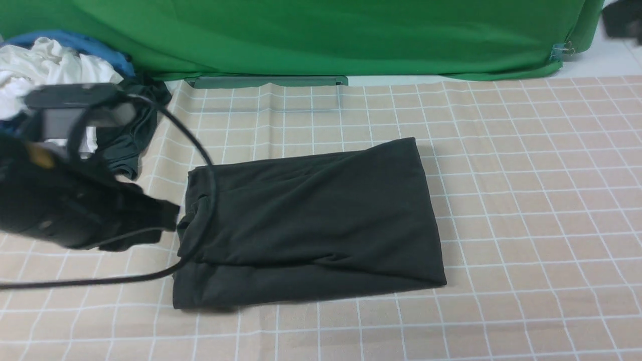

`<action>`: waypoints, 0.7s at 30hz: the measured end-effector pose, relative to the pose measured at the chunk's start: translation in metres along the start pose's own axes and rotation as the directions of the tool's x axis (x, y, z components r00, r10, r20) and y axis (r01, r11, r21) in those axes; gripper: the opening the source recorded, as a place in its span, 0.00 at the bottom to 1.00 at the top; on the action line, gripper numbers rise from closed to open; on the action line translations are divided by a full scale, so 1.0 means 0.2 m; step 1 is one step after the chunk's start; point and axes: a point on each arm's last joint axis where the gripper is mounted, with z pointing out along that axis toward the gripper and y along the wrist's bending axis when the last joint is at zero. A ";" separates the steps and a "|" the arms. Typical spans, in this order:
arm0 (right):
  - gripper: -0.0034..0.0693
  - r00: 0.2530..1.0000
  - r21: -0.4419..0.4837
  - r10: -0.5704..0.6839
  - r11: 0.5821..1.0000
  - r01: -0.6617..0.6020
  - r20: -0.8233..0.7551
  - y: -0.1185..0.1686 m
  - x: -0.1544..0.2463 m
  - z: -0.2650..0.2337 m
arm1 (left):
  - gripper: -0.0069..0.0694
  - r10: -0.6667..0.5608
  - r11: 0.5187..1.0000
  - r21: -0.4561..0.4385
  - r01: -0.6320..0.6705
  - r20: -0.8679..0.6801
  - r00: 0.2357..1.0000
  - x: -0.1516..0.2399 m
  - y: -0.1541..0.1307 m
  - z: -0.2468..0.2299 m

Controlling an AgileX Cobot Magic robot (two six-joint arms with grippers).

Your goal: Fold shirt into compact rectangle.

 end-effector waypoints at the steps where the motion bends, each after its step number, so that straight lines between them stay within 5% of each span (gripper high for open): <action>1: 0.10 0.998 0.003 0.003 1.000 -0.003 0.062 0.00 0.01 -0.07 | 0.11 0.003 1.000 0.005 -0.003 0.074 0.997 0.03 0.00 -0.06; 7: 0.10 0.938 0.015 0.008 1.000 -0.015 0.347 0.01 0.18 -0.34 | 0.11 -0.017 0.999 0.036 0.004 0.350 0.936 0.22 -0.01 -0.19; 11: 0.10 0.834 0.020 0.010 0.999 -0.025 0.551 0.02 0.38 -0.52 | 0.11 -0.023 0.999 0.043 0.001 0.521 0.853 0.39 0.02 -0.23; 21: 0.10 0.623 0.029 -0.003 0.999 -0.032 0.782 0.04 0.80 -0.79 | 0.11 -0.038 0.999 0.038 0.017 0.654 0.756 0.57 0.06 -0.14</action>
